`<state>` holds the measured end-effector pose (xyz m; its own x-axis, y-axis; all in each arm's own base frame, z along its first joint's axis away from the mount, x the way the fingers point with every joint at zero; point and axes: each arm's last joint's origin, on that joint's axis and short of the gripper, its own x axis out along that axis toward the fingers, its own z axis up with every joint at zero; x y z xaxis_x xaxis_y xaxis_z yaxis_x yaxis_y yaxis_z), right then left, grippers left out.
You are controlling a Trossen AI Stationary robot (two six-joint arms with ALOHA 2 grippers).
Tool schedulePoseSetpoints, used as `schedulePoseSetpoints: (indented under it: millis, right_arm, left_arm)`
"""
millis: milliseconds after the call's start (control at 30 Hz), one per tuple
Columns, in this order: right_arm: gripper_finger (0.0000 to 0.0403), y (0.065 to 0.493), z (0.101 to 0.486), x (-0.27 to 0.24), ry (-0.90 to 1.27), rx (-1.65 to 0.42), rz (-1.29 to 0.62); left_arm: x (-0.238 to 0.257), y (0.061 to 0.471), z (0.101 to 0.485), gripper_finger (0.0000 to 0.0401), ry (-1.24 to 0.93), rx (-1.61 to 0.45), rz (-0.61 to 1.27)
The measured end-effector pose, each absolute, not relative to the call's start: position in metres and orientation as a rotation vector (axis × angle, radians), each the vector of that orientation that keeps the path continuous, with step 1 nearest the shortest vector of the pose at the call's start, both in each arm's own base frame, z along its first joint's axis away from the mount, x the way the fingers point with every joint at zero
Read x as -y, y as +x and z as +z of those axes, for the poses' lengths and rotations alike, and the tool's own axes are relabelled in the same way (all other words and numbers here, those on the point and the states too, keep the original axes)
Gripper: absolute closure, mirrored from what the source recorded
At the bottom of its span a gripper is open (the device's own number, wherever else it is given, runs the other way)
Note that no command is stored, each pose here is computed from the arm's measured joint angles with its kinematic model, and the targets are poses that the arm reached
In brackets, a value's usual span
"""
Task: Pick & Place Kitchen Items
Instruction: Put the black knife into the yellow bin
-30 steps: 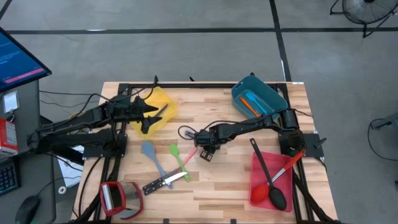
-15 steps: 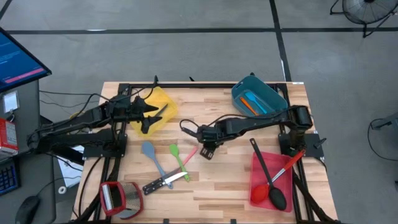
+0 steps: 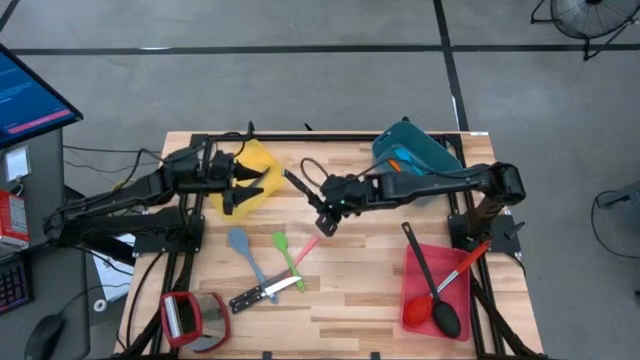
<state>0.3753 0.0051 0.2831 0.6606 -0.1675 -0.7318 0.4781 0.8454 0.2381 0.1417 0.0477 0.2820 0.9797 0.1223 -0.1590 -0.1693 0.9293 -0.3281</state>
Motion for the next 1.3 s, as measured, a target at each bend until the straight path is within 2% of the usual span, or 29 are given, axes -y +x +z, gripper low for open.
schedulePoseSetpoints:
  millis: [233, 533, 733, 1000, 1300]
  right_arm:
    - [0.0269, 0.373, 0.307, 0.0, 0.433, -0.632, -0.344]
    - [0.0267, 0.38, 0.323, 0.0, 0.423, -0.47, -0.289]
    - [0.0267, 0.38, 0.324, 0.0, 0.416, -0.46, -0.285]
    - [0.0268, 0.381, 0.324, -0.002, 0.414, -0.459, -0.279]
    - [0.0267, 0.381, 0.324, -0.002, 0.403, -0.454, -0.275]
  left_arm:
    - [-0.048, 0.143, 0.286, 0.0141, -0.357, -0.094, 0.146]
    - [-0.054, 0.161, 0.298, 0.0141, -0.407, 0.063, 0.066]
    - [-0.062, 0.182, 0.288, 0.0141, -0.442, 0.042, 0.07]
    - [-0.067, 0.201, 0.292, 0.0141, -0.437, 0.169, -0.055]
    - [-0.071, 0.209, 0.285, 0.0141, -0.448, 0.155, -0.012]
